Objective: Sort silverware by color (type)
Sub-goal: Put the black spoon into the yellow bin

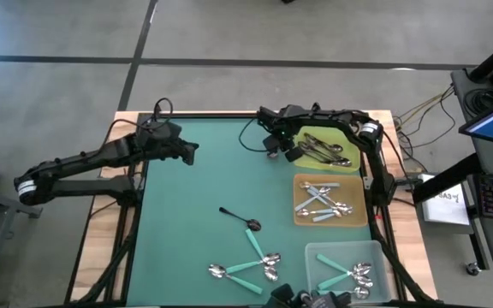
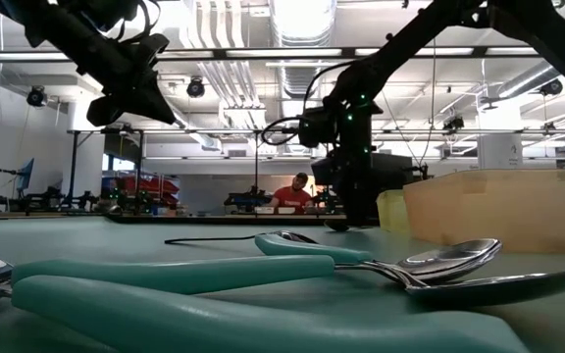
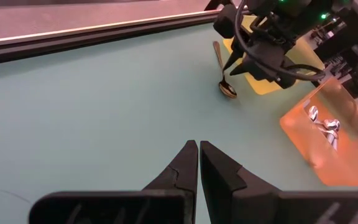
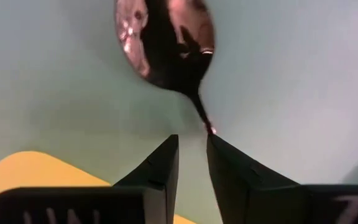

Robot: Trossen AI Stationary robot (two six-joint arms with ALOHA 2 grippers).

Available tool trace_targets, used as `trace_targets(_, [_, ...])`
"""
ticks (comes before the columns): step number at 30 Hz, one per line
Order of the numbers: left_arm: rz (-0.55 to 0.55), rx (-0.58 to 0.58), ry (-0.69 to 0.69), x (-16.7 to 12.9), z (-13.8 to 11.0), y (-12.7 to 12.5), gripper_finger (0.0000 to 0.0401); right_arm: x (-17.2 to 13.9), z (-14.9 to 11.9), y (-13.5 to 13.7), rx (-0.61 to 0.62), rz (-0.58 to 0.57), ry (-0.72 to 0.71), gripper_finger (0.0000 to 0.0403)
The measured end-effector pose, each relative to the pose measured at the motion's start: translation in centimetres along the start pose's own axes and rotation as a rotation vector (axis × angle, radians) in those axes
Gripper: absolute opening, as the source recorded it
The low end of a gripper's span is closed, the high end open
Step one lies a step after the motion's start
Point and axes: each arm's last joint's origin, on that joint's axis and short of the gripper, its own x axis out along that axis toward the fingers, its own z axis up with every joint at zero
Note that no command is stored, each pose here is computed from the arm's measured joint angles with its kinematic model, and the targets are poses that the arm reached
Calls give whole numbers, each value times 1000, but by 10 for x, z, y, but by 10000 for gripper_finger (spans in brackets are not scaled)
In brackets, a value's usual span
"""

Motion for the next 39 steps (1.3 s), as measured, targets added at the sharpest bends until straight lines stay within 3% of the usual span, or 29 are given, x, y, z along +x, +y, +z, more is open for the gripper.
trace_targets(12, [0, 0, 0, 0, 0, 0, 0, 3, 4, -6, 11, -58, -33, 127])
trace_targets(22, [0, 0, 0, 0, 0, 0, 0, -3, 11, -7, -5, -94, -44, 112])
trace_targets(27, [4, 0, 5, 1, 0, 0, 0, -6, 14, -11, -76, -133, -63, 110])
trace_targets(39, [24, 0, 45, 11, -3, 0, 0, -2, 12, -8, -116, -87, -40, 110])
